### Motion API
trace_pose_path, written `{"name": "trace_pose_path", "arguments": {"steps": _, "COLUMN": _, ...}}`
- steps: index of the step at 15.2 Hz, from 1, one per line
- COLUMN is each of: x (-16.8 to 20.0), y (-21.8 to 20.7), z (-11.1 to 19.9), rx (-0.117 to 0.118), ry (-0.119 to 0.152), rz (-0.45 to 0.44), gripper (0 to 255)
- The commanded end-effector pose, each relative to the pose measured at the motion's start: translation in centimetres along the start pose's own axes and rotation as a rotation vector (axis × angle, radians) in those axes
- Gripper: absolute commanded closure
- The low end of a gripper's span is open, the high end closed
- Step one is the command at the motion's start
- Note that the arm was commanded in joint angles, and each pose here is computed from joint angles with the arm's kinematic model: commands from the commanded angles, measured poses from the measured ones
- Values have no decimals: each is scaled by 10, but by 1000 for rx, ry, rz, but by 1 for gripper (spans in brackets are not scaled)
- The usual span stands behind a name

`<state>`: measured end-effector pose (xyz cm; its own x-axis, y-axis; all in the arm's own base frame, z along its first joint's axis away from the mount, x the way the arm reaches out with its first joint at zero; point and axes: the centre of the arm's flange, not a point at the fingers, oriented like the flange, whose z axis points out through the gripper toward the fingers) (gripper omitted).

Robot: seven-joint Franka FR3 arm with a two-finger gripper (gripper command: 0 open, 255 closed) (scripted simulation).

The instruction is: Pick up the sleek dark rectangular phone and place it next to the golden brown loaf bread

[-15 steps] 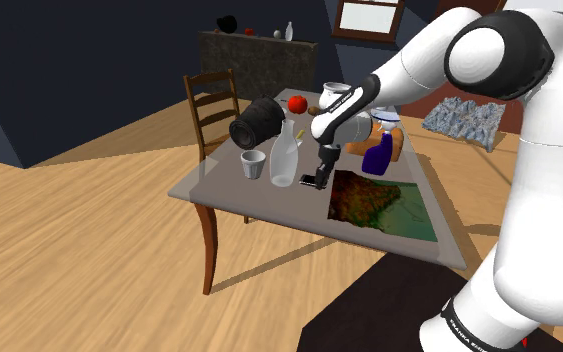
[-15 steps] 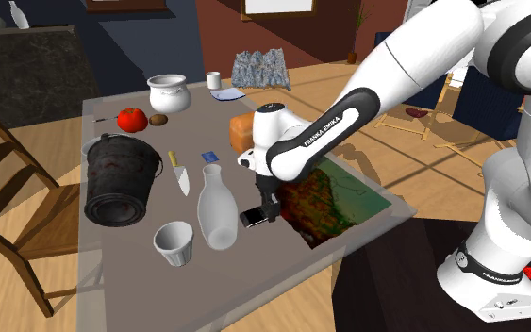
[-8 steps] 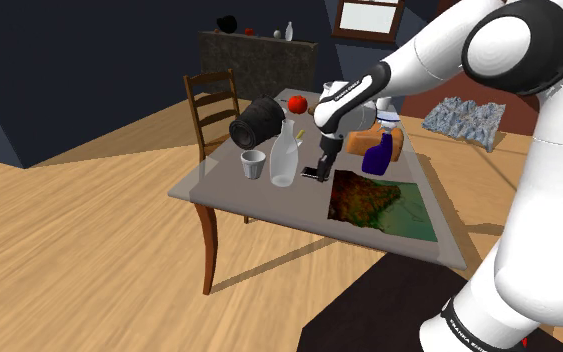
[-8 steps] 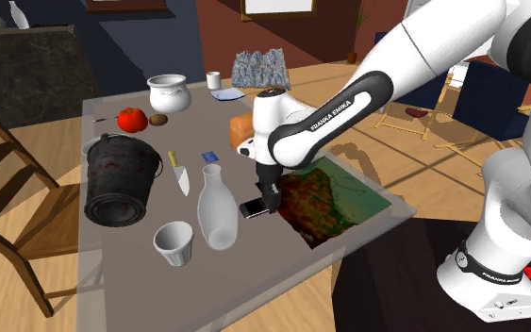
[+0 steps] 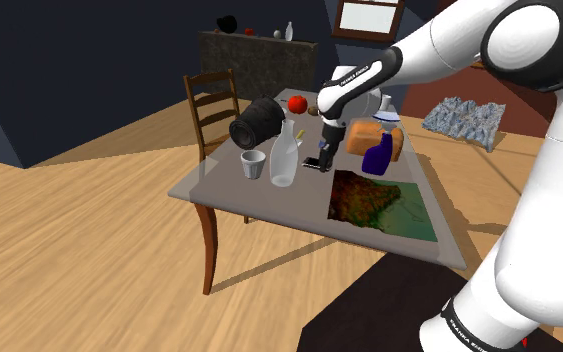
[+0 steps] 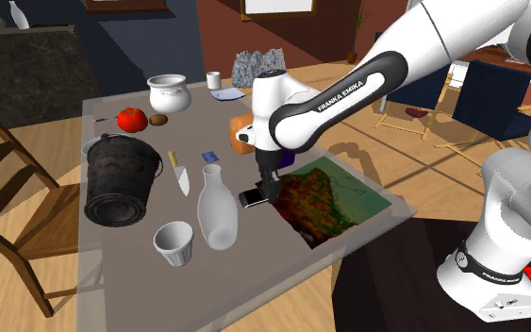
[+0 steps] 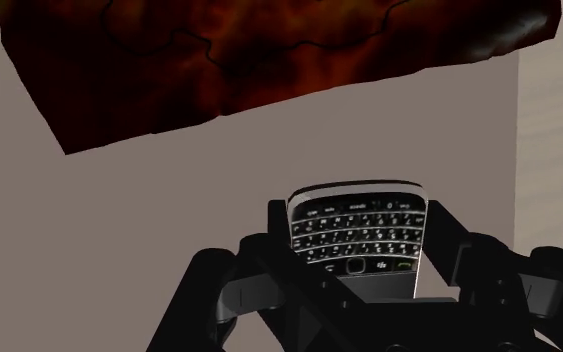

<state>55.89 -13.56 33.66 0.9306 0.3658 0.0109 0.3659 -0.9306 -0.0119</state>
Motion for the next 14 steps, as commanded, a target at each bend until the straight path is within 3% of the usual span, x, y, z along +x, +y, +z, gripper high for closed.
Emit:
{"name": "trace_pose_path", "arguments": {"steps": 1, "x": 0, "y": 1, "z": -11, "rx": 0, "ry": 0, "rz": 0, "gripper": 255}}
{"name": "trace_pose_path", "arguments": {"steps": 14, "x": 1, "y": 0, "z": -79, "rx": 0, "ry": 0, "rz": 0, "gripper": 255}}
